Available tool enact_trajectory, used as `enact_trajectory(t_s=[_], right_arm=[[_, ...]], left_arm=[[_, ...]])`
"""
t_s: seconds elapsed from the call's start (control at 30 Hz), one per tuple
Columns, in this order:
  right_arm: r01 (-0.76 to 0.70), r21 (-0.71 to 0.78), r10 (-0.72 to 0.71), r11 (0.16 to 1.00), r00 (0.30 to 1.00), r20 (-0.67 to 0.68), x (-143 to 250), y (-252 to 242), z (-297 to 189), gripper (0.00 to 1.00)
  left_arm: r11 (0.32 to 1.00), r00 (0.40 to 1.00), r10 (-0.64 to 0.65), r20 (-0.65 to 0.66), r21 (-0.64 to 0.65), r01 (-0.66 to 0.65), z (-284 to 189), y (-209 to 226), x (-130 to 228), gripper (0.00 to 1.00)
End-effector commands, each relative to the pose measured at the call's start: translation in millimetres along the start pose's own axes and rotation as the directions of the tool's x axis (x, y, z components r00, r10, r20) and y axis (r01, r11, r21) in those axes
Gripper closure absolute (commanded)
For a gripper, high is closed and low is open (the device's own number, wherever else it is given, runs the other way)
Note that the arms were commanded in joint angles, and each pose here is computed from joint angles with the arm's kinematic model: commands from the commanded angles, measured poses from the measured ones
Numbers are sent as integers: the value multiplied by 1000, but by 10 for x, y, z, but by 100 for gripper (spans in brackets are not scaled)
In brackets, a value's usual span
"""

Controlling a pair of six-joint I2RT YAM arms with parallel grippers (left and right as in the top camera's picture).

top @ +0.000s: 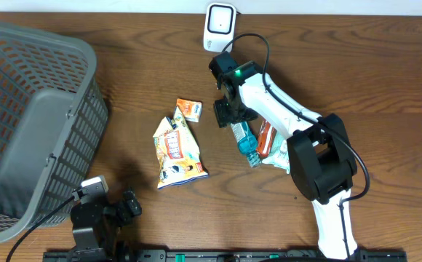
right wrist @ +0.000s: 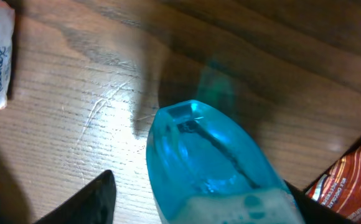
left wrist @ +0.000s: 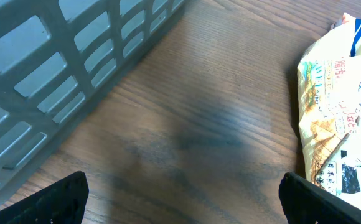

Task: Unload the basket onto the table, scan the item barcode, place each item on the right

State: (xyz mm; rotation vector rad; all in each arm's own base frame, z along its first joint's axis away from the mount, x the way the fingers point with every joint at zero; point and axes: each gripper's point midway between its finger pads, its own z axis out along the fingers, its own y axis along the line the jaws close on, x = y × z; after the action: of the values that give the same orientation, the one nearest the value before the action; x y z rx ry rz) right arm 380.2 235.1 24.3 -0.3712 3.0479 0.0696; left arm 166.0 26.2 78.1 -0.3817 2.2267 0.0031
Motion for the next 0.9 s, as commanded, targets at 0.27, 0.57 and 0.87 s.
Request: enact_trajectory(t_s=[0.27, 0.57, 0.87], right_arm=[[-8, 0, 8, 1000, 999, 42, -152, 55, -112, 1], [-5, 5, 4, 1000, 1000, 17, -92, 59, -135, 11], [-26, -57, 23, 998, 998, -54, 0, -57, -67, 1]], left_arm=[[999, 998, 20, -58, -24, -21, 32, 56, 160, 2], [999, 998, 20, -58, -24, -21, 32, 56, 160, 2], [999, 998, 20, -58, -24, -21, 32, 56, 160, 2]])
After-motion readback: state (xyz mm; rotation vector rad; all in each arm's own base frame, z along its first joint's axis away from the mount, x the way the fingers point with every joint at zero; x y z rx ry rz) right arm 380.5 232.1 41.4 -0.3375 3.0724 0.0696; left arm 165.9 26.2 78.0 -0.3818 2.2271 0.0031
